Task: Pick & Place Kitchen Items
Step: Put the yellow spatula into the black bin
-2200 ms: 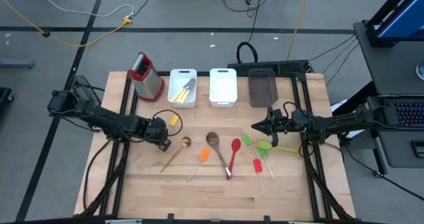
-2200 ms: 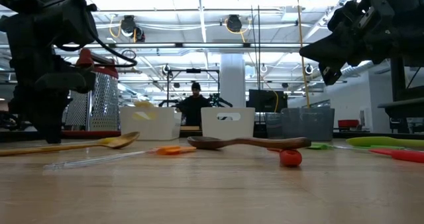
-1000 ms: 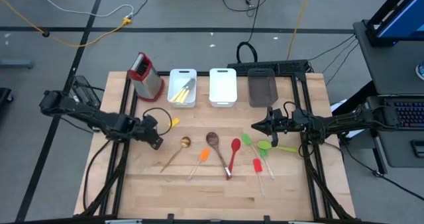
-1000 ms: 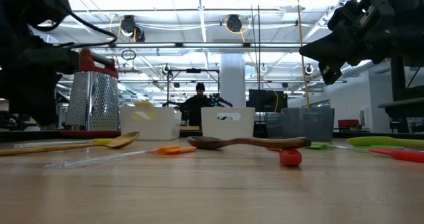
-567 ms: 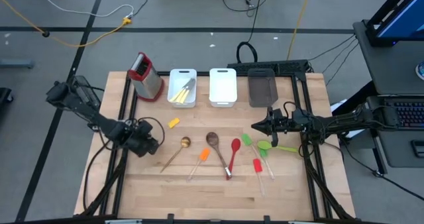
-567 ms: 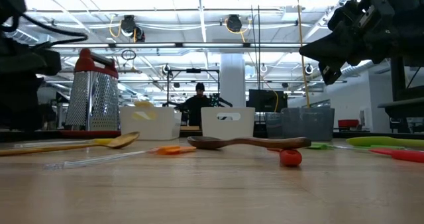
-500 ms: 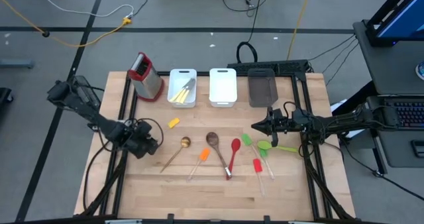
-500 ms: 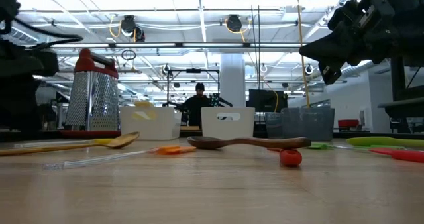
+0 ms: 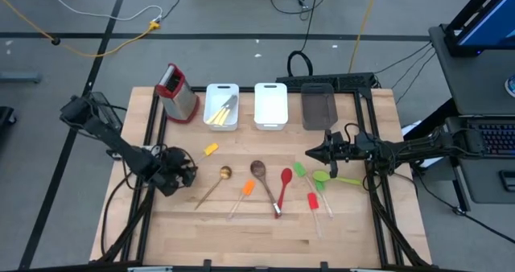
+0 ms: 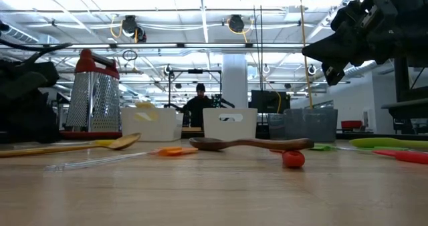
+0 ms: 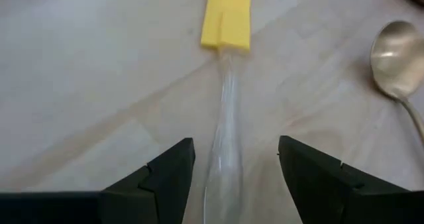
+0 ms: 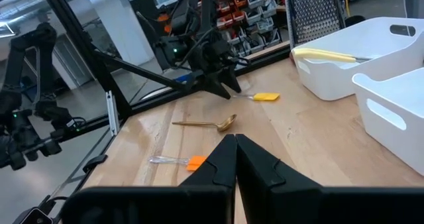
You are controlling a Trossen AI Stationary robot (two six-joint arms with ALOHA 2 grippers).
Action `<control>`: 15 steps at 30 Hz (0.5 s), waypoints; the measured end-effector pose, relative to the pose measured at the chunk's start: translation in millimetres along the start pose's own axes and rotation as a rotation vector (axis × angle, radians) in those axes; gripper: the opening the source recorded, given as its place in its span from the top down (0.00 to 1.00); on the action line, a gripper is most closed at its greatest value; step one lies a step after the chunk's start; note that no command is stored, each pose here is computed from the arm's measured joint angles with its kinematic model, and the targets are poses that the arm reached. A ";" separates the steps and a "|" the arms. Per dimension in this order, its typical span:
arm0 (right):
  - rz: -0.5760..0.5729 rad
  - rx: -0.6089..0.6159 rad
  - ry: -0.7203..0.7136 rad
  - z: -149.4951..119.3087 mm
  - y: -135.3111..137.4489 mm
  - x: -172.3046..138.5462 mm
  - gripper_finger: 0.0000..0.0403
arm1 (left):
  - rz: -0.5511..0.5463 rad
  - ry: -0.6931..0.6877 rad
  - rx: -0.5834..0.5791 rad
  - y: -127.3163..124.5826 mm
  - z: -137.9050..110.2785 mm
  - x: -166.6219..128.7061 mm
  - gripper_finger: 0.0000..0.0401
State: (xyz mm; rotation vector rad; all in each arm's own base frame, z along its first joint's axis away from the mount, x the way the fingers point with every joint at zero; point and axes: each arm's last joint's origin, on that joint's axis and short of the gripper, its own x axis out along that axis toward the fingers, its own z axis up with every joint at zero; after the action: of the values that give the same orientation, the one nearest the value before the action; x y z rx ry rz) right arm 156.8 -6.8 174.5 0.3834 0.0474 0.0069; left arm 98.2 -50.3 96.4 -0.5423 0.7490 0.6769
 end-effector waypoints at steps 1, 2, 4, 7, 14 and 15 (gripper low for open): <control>0.000 0.000 -0.002 0.2 0.1 0.0 1.00 | -0.002 0.000 0.023 -0.4 -1.4 2.2 0.43; 0.000 0.000 -0.002 0.2 0.1 0.0 1.00 | 0.005 0.000 0.051 -0.1 -3.3 4.6 0.44; 0.000 0.000 -0.002 0.1 0.0 0.0 1.00 | 0.037 0.004 0.089 0.9 -6.7 8.8 0.48; -0.001 0.000 -0.002 0.2 0.0 0.0 1.00 | 0.075 -0.017 0.167 0.7 -10.5 13.8 0.57; -0.001 0.000 -0.003 0.2 0.0 0.0 1.00 | 0.082 -0.093 0.257 -4.6 -15.5 22.9 0.77; -0.001 0.000 -0.003 0.2 0.0 0.0 1.00 | 0.088 -0.100 0.261 -4.5 -16.1 23.9 0.79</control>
State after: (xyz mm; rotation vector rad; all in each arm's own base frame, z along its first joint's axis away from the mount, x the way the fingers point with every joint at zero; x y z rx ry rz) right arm 156.8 -6.9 174.7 0.3836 0.0448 0.0058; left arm 107.5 -55.3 69.2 -0.2361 0.7565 0.6702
